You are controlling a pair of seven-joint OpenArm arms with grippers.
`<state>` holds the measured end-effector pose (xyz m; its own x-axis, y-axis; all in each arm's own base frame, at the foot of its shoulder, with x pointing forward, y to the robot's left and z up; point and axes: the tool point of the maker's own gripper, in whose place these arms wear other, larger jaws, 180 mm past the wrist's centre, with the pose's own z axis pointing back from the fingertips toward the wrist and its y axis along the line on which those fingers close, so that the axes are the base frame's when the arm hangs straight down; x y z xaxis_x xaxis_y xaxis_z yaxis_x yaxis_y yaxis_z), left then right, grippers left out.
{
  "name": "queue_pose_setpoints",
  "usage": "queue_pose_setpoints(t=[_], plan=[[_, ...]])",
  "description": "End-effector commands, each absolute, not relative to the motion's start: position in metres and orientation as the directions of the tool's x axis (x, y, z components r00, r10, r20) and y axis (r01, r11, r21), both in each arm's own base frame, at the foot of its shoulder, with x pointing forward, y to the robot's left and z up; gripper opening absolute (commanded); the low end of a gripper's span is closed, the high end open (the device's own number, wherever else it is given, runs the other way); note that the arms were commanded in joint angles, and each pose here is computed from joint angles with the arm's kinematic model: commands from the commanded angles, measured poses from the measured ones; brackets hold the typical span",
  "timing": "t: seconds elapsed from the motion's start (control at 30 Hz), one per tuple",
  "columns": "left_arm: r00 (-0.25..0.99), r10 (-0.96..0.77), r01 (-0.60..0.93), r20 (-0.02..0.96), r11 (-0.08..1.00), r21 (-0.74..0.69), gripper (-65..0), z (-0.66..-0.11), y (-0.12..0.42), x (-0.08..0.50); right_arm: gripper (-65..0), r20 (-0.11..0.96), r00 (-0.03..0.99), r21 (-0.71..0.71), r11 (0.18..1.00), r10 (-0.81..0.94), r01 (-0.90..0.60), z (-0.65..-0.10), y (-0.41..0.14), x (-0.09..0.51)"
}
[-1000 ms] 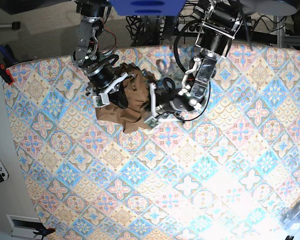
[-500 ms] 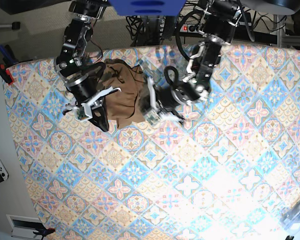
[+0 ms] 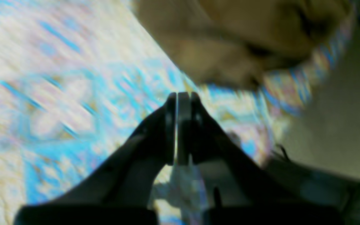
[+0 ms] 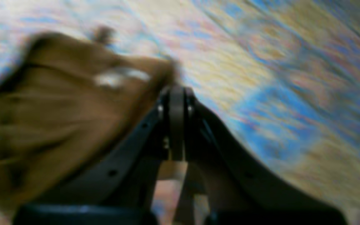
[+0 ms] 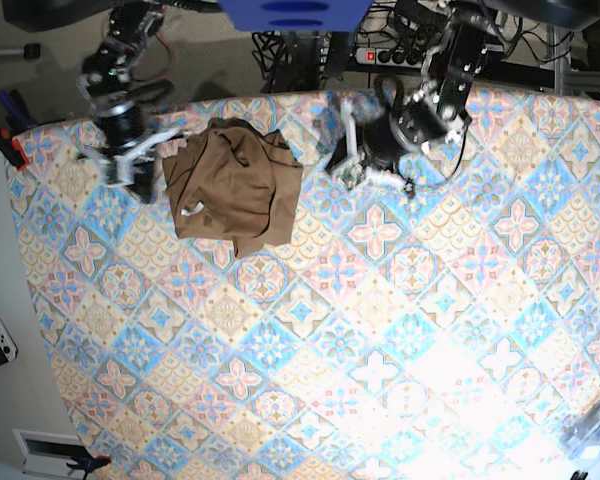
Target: Layout the t-shirt on the table in an organized manner, then fold the t-shirt properly
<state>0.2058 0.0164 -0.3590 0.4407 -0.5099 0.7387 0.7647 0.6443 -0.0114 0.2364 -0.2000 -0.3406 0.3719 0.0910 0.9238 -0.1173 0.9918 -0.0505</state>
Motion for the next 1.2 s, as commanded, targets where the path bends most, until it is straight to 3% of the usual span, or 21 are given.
queue_pose_setpoints(t=[0.0,0.27,0.53,0.83,0.97,1.1,1.17], plan=[[0.423,-0.493,0.764,0.760,0.645,-0.006,-65.0,-0.351,0.017,0.207,-65.0,0.957,0.281,-0.055,0.994,0.079,-0.092,-0.317,-0.208,0.243],[0.545,-0.507,0.723,0.667,0.687,-0.068,-65.0,-0.381,0.047,0.162,-65.0,0.950,0.309,-0.065,0.995,0.039,0.074,-0.317,-0.264,0.199],[0.680,-0.491,0.636,0.545,0.764,-0.105,-65.0,-0.404,0.092,0.113,-65.0,0.888,0.458,-0.114,0.980,0.026,0.165,-0.341,-0.297,0.134],[0.751,-0.491,0.613,0.441,0.767,-0.189,-65.0,-0.417,0.095,0.056,-65.0,0.806,0.580,-0.101,0.938,-0.119,0.333,-0.385,-0.336,0.056],[0.771,-0.500,0.605,0.394,0.768,-0.212,-65.0,-0.422,0.097,0.035,-65.0,0.789,0.593,-0.093,0.924,-0.159,0.371,-0.393,-0.344,0.033],[0.800,-0.541,0.592,0.258,0.780,-0.200,-65.0,-0.454,0.119,0.002,-65.0,0.752,0.614,-0.046,0.909,-0.241,0.414,-0.418,-0.339,0.008],[0.816,-0.511,0.569,0.270,0.791,-0.224,-65.0,-0.467,0.119,-0.006,-65.0,0.726,0.624,-0.018,0.899,-0.289,0.437,-0.433,-0.335,-0.003]])
